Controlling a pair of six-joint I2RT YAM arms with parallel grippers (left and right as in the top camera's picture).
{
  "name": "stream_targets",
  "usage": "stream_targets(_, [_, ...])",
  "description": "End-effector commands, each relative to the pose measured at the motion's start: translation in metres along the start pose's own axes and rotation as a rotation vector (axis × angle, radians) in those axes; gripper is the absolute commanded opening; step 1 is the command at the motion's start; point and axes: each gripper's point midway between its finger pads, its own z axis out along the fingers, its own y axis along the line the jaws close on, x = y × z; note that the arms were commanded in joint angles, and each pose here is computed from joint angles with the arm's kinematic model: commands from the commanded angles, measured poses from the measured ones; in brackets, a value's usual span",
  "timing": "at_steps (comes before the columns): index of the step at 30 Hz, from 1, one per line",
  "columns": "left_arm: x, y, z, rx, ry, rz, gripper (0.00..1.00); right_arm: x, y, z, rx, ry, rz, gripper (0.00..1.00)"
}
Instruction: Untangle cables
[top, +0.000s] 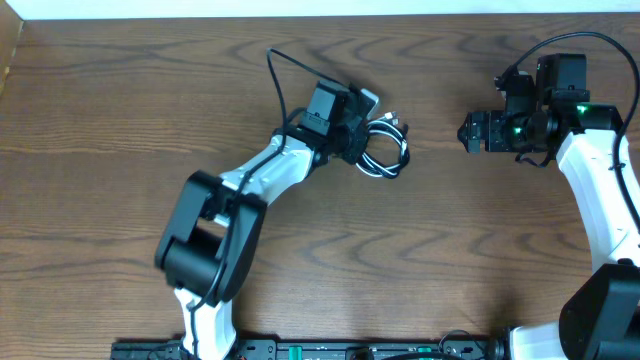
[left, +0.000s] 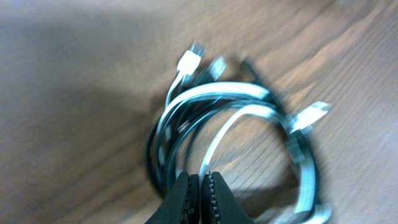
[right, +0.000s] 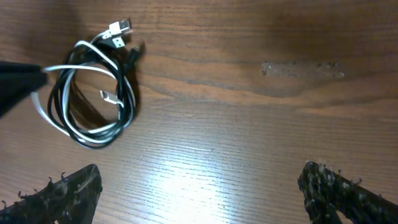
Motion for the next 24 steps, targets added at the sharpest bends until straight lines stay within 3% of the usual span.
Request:
stream_targets(1, [-0.046, -0.005, -0.036, -0.018, -0.117, 0.029, 0.08, -0.007, 0.005, -0.004, -0.012, -0.021, -0.004, 0.98])
stream_targets(24, [-0.129, -0.035, -0.176, -0.080, -0.415, 0.095, 0.08, -0.006, 0.028, -0.004, -0.146, -0.017, 0.003, 0.99])
